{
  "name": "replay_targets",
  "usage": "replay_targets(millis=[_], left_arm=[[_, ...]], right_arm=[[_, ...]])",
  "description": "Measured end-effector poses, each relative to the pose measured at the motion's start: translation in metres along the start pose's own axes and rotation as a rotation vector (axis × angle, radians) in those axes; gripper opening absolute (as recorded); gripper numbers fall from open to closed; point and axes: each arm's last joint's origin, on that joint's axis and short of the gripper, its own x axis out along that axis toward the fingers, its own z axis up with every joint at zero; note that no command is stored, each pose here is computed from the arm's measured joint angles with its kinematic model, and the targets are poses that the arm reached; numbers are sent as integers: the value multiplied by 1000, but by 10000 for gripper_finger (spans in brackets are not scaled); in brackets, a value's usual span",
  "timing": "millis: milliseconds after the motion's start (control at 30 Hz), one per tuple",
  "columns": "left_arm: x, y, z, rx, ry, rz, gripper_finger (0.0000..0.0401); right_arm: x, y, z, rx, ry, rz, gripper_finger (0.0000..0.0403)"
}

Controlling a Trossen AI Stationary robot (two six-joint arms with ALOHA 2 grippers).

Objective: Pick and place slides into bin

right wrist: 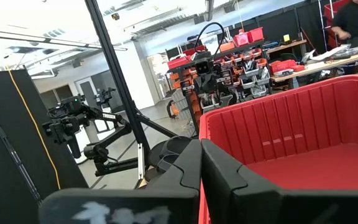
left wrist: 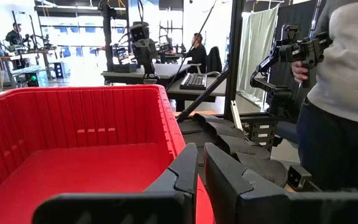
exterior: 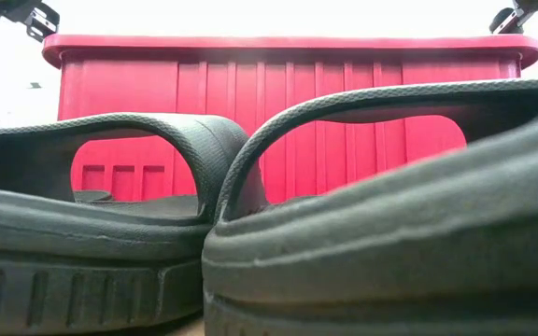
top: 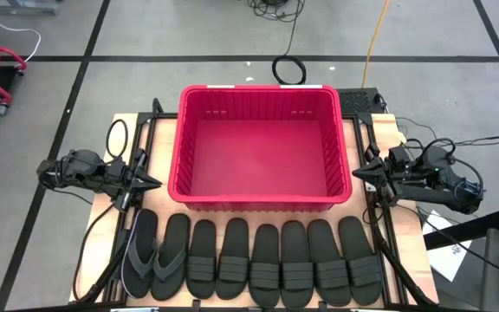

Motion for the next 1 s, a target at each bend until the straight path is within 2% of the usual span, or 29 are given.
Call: replay_targets(millis=[467,733,867,1000], left_arm=[[0,0,0,0,0,0,31],[0,0,0,0,0,0,31],[0,0,0,46,-5,8,31],[0,0,3,116,-35,10,31]], right_arm=[[0,0,0,-10,-2,-3,0],[5,-4,4,-27,-52,-128,0],[10,-2,16,-82,-85,-155,0],[13,6,41,-177,5,-198,7]])
